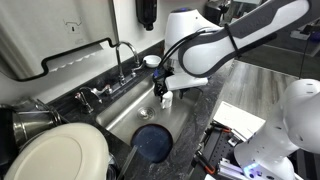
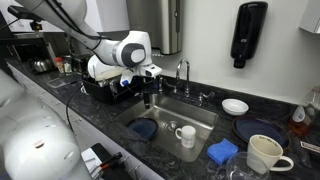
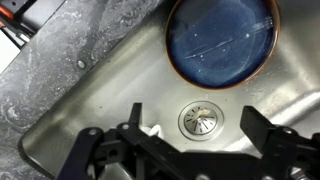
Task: Pick up the cup from the sink and put it on the counter
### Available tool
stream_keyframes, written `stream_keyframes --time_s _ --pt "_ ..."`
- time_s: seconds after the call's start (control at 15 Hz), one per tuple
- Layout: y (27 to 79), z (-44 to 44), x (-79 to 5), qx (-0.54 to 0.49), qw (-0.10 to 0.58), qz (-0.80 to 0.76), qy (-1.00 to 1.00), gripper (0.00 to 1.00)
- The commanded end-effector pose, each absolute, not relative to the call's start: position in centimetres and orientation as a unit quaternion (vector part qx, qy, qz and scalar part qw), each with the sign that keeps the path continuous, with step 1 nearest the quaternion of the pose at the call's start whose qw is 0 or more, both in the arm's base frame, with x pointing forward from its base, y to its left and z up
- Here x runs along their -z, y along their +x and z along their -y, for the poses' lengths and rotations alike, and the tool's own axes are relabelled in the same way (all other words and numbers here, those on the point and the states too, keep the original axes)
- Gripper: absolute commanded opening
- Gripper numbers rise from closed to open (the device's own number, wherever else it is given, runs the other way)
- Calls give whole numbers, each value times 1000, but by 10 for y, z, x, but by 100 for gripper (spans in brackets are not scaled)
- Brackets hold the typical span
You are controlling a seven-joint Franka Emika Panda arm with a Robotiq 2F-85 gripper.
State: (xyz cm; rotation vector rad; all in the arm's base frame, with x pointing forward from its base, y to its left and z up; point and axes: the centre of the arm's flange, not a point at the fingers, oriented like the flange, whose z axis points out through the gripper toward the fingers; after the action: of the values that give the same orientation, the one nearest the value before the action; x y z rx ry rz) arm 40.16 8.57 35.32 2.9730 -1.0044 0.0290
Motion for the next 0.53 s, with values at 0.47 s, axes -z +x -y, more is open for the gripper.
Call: stream_keyframes --time_s 0.47 --pt "449 -64 -271 -58 -24 504 861 100"
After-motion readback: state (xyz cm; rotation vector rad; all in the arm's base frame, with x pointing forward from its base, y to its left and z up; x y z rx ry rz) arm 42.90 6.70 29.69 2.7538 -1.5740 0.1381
